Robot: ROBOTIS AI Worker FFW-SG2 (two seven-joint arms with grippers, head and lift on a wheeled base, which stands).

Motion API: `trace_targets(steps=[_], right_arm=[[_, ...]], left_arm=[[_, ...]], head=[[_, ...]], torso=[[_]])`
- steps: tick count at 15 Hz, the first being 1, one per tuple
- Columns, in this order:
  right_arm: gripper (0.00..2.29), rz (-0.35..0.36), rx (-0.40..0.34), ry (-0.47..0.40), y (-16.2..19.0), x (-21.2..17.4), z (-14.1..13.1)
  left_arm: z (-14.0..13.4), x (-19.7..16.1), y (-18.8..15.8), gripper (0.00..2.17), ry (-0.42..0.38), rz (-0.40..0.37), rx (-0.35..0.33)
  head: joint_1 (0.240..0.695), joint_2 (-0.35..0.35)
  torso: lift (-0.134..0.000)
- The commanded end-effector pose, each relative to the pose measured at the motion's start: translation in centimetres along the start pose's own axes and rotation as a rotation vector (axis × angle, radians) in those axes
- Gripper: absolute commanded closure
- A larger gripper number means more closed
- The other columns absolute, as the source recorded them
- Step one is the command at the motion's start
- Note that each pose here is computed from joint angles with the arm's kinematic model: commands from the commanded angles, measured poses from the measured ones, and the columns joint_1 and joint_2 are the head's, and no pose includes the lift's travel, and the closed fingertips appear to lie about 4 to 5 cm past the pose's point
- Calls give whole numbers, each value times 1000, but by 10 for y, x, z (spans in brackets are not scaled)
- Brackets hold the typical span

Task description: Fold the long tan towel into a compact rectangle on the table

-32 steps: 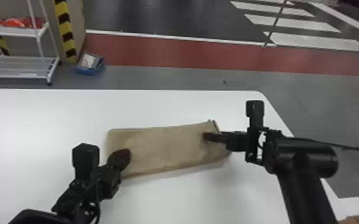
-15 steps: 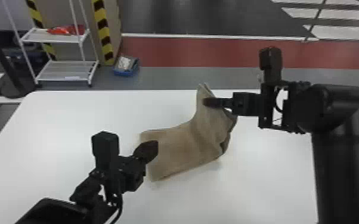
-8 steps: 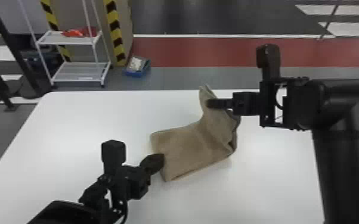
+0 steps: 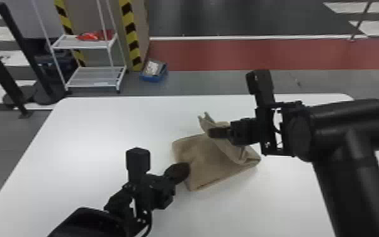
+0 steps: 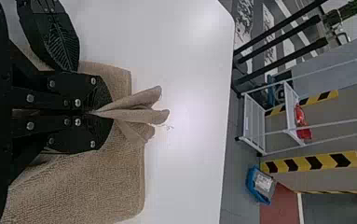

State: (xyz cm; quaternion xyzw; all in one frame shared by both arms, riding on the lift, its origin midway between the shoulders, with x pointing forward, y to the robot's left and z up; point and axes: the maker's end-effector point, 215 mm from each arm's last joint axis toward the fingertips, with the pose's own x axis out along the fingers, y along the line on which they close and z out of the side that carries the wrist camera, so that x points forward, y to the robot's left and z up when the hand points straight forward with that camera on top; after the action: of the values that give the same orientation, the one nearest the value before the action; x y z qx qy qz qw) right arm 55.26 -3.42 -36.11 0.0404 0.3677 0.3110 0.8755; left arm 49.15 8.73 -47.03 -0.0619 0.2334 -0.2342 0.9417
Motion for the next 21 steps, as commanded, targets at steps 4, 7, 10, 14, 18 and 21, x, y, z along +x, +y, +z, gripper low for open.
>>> trace_targets(steps=[4,7,10,14,18,21], right_arm=[[1686,-2,-48,13,7,26,-14],[1686,-1,-64,23,13,35,-24],[1686,10,-74,24,18,43,-29],[1487,20,-82,35,25,49,-43],[-1,26,-62,11,26,48,-51],[49,52,-21,-56,33,25,-40]], left_arm=[[-4,3,-16,1970,-1,-21,-4],[-4,7,-25,1970,-13,-30,-8],[-5,9,-34,1970,-13,-47,-4],[-4,10,-39,1970,-18,-52,-8],[-5,10,-34,1970,-16,-44,-11],[-7,9,-33,1970,-15,-35,-13]], head=[[695,61],[695,57],[695,58],[695,58],[695,61],[695,63]], torso=[[-123],[-123],[-123],[-123],[-123],[-123]])
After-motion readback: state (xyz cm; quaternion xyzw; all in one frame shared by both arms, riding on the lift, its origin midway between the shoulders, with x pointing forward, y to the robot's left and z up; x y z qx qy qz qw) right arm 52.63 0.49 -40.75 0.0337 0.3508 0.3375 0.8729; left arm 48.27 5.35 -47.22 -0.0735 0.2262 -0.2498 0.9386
